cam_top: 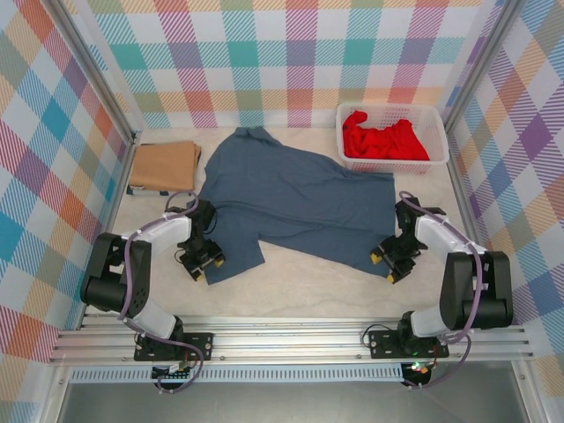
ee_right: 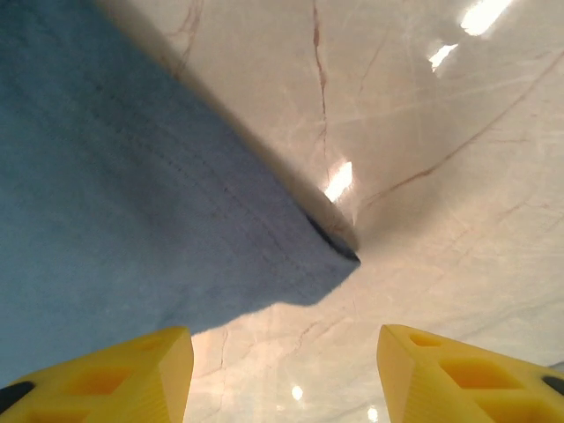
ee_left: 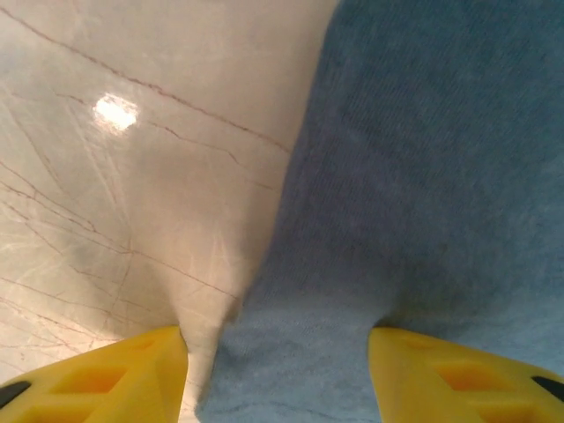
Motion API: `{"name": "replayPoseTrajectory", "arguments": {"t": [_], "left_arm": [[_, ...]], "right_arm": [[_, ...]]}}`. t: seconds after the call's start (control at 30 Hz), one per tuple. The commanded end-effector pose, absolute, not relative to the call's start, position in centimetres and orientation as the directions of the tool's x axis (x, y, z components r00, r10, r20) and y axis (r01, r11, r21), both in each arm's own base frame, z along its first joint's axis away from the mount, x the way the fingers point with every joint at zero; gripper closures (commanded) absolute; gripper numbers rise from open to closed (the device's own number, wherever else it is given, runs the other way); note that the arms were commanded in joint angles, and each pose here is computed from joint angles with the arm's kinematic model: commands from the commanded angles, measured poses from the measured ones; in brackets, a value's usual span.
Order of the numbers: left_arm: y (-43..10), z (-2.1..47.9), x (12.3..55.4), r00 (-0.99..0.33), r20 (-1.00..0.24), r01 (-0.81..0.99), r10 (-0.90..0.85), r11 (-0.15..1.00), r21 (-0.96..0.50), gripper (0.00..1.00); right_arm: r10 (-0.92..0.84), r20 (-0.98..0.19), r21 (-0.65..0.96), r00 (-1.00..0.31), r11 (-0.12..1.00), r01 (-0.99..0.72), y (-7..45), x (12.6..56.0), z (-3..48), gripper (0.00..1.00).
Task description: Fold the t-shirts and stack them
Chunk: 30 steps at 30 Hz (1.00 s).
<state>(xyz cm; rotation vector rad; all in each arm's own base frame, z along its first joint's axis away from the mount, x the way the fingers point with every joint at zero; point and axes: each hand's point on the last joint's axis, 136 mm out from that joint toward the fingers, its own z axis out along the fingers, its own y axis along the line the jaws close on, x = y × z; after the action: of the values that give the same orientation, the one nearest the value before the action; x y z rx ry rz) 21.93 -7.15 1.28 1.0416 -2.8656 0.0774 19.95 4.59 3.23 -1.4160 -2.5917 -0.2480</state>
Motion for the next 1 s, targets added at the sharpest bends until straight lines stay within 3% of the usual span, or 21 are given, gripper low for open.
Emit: {"name": "replayPoseTrajectory", "arguments": {"t": [0.0,0.13,0.33,0.53,0.6,0.83,0.97], "left_arm": [[-8.4,-0.4,24.4,-0.76,0.06,-0.65,-0.647,0.753,-0.103,0.48],[-8.8,-0.5,25.7,-0.764,0.021,-0.64,-0.645,0.753,-0.152,0.76],[-9.4,2.9,28.5,-0.779,-0.075,-0.594,-0.622,0.771,-0.229,1.0],[-9.9,5.9,29.1,-0.786,-0.118,-0.563,-0.607,0.782,-0.268,1.0],[-9.8,7.9,29.4,-0.783,-0.162,-0.547,-0.601,0.788,-0.282,1.0],[-8.7,20.4,33.7,-0.627,-0.44,-0.472,-0.643,0.763,-0.442,1.0],[-7.9,30.7,35.5,-0.463,-0.597,-0.367,-0.655,0.755,-0.544,1.0]], "right_arm": [[0.834,0.234,0.065,-0.499,0.499,0.864,4.5,20.9,2.2,0.42],[0.838,0.222,0.062,-0.499,0.498,0.865,4.3,21.9,1.1,0.46],[0.833,0.214,0.064,-0.511,0.51,0.858,4.2,23.2,0.5,0.53],[0.84,0.193,0.083,-0.507,0.501,0.862,4.1,23.1,1.3,0.92],[0.832,0.144,0.111,-0.536,0.524,0.844,3.9,23.8,3.2,1.0],[0.71,-0.144,0.289,-0.689,0.696,0.657,5.6,29.7,15.8,1.0],[0.645,-0.349,0.394,-0.68,0.76,0.517,7.0,32.8,24.9,1.0]]}}
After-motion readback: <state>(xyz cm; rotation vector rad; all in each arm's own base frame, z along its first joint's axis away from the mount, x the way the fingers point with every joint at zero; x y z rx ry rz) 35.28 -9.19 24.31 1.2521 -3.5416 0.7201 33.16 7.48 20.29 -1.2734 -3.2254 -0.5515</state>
